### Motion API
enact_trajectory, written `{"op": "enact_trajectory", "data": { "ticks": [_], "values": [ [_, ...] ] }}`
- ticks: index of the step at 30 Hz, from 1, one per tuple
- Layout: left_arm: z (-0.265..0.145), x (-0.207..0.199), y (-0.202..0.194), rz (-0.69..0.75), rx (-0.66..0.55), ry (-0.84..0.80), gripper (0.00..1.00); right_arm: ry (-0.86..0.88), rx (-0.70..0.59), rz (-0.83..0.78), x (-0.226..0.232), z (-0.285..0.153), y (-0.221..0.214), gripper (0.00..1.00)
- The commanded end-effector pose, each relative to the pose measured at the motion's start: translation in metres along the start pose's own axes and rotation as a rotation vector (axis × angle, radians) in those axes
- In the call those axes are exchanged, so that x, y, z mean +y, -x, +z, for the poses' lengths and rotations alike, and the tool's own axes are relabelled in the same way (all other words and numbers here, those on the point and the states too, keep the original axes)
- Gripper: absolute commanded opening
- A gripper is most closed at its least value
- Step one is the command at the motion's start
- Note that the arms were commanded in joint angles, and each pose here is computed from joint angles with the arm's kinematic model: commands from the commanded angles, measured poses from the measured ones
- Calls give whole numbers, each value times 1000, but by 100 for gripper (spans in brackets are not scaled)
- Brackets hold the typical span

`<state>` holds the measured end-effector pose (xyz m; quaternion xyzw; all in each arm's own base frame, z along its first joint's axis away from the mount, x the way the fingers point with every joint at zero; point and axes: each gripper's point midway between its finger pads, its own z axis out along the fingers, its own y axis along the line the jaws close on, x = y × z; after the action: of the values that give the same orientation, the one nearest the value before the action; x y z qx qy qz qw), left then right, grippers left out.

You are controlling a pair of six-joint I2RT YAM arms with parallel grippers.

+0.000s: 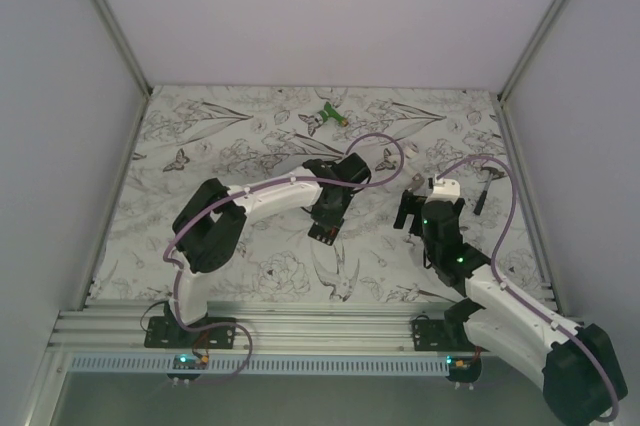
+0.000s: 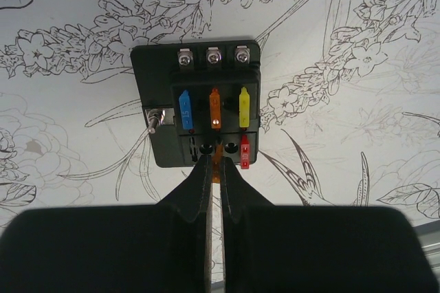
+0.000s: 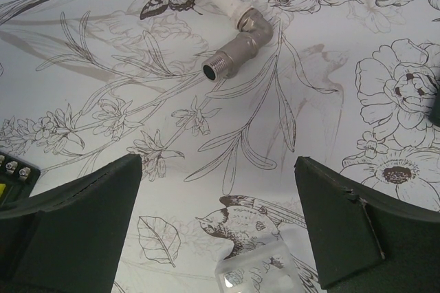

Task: Snap on the fuse box
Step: Install the fuse at the fuse box base.

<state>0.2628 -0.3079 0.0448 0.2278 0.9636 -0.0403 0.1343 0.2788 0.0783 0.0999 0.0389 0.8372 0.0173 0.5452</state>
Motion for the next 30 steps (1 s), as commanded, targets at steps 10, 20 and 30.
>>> {"op": "enact_trajectory", "data": {
  "ticks": [10, 20, 30],
  "values": [
    [-1, 7, -5, -3, 32, 54, 0, 7, -35, 33, 4, 2, 15, 100],
    [4, 5, -8, -4, 48, 51, 0, 10, -30, 31, 5, 3, 14, 100],
    [9, 5, -12, -6, 67, 54, 0, 16, -22, 27, 7, 4, 13, 100]
  ]
}}
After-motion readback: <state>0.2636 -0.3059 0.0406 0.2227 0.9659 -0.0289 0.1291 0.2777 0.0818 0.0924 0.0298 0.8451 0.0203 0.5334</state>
